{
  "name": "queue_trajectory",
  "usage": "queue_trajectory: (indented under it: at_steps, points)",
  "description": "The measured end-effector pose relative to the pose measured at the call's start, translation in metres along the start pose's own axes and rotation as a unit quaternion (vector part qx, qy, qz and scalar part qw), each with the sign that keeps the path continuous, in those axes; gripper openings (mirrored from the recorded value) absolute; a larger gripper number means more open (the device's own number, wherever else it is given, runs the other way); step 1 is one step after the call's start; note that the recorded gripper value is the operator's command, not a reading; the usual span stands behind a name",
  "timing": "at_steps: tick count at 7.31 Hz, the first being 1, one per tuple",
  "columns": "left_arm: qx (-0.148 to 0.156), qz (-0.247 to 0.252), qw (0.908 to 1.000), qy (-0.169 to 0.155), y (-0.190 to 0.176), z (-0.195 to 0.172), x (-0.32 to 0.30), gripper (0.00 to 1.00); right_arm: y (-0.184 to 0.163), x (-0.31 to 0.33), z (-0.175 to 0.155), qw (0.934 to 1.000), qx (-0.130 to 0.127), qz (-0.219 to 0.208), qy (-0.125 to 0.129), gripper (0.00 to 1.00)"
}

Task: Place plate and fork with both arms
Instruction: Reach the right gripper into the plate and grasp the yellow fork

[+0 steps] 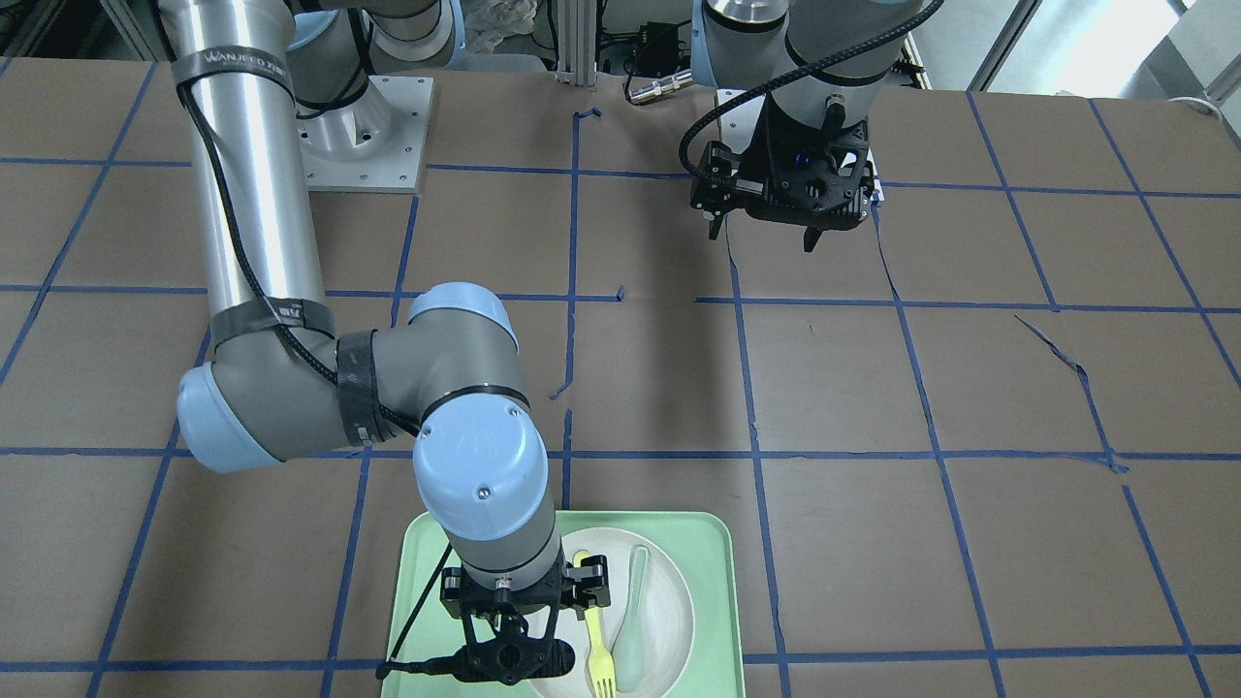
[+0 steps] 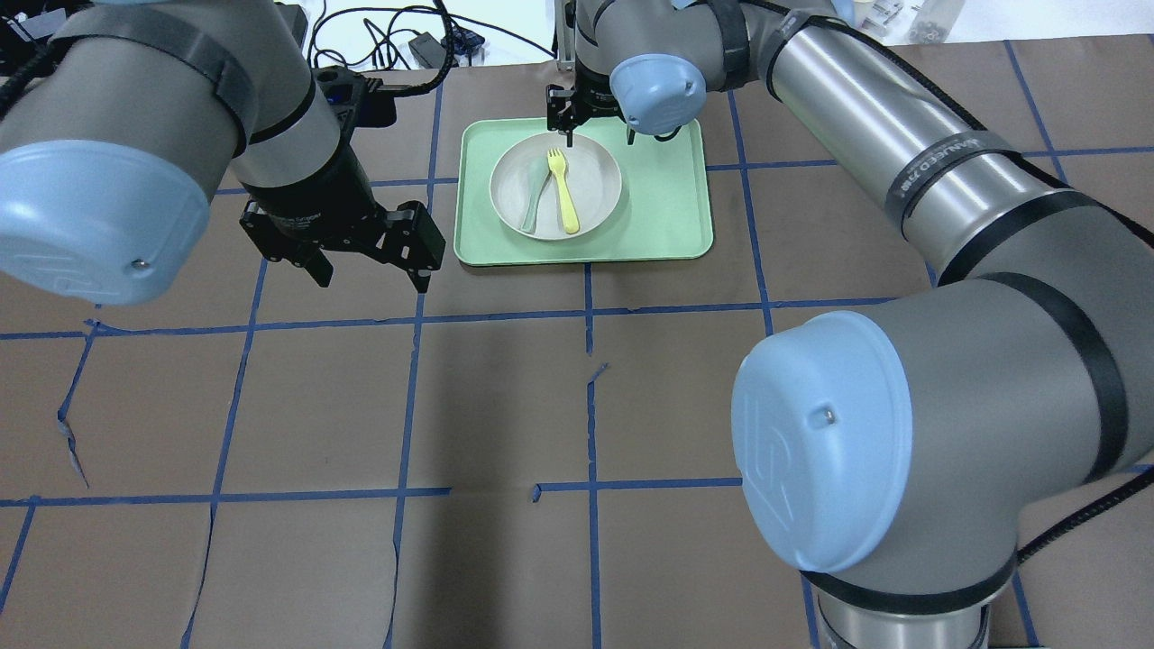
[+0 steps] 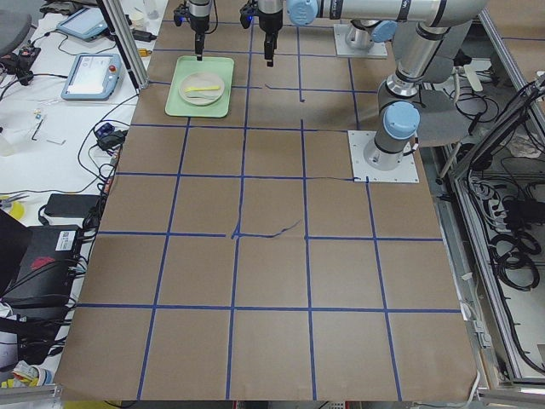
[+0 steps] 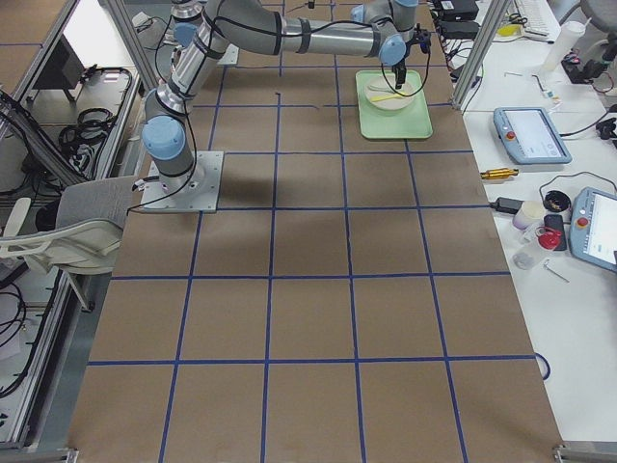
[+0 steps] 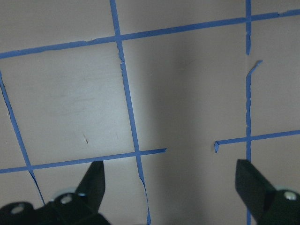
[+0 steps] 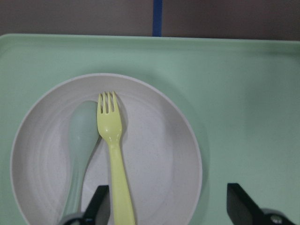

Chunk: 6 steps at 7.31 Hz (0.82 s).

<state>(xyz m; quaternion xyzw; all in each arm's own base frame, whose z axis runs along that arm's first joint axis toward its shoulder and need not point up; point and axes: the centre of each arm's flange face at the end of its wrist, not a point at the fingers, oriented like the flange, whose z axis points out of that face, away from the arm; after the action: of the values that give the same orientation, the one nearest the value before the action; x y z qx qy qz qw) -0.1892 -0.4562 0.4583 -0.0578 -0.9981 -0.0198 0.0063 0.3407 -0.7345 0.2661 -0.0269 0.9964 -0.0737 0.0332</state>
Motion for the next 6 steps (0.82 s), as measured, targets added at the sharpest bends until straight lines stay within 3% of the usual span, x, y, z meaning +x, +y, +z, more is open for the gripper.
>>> queue_trajectory:
  at_steps: [2, 5, 6]
  points:
    - [-0.001, 0.0, 1.0, 0.0, -0.001, 0.002, 0.0, 1.0, 0.009, -0.021, 0.034, 0.9998, -0.014, -0.015, 0.0, 0.79]
    - [-0.002, 0.0, 1.0, 0.001, -0.001, 0.003, 0.0, 1.0, 0.022, -0.04, 0.052, 0.9994, -0.024, -0.026, -0.007, 0.71]
    - [-0.002, 0.0, 1.0, 0.001, -0.001, 0.003, 0.0, 1.0, 0.026, -0.043, 0.058, 0.9992, -0.024, -0.028, -0.013, 0.63]
